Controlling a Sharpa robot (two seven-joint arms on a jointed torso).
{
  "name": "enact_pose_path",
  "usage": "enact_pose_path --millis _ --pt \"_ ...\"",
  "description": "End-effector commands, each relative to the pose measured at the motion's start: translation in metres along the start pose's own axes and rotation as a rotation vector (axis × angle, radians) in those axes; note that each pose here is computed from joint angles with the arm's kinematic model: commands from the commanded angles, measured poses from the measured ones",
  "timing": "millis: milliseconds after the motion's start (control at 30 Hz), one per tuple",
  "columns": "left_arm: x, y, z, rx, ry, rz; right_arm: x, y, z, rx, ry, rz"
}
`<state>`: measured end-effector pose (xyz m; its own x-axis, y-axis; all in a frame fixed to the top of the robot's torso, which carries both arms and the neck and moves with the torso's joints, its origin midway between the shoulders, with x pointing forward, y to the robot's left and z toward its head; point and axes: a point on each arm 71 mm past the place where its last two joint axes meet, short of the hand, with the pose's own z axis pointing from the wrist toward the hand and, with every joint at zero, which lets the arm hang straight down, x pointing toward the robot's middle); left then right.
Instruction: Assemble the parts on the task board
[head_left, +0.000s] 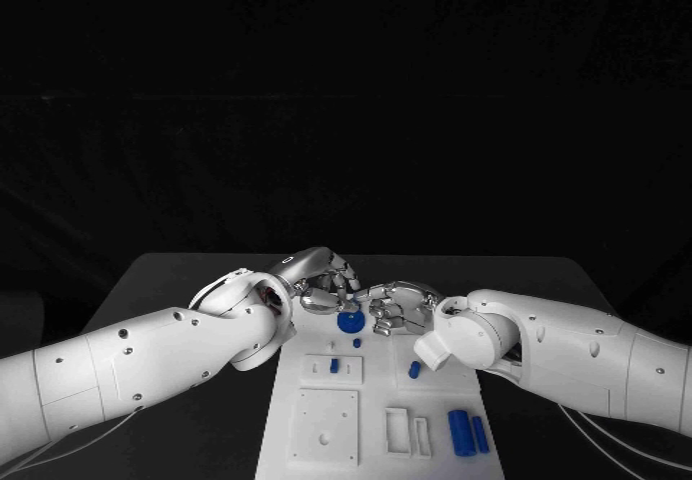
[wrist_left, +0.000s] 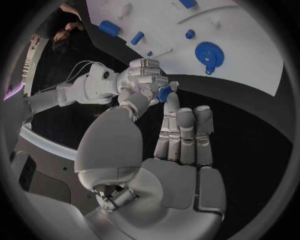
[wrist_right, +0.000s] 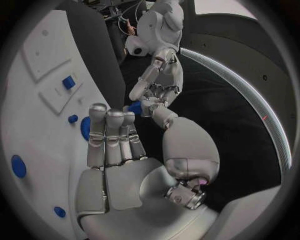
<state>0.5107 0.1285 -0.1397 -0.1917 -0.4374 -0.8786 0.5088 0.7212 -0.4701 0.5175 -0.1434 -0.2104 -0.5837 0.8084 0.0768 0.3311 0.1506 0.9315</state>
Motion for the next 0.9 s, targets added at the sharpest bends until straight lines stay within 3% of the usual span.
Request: enact_pose_path --millis 33,900 --pt "0.0003 -0.0032 0.0016 0.018 -0.002 0.024 0.0026 0.0010 0.0000 -0.013 0.022 -0.007" --pt "0.0031 -0.0041 0.0036 0.019 0.022 0.043 0.0039 0.0010 -0.0002 -0.012 0.030 -0.008"
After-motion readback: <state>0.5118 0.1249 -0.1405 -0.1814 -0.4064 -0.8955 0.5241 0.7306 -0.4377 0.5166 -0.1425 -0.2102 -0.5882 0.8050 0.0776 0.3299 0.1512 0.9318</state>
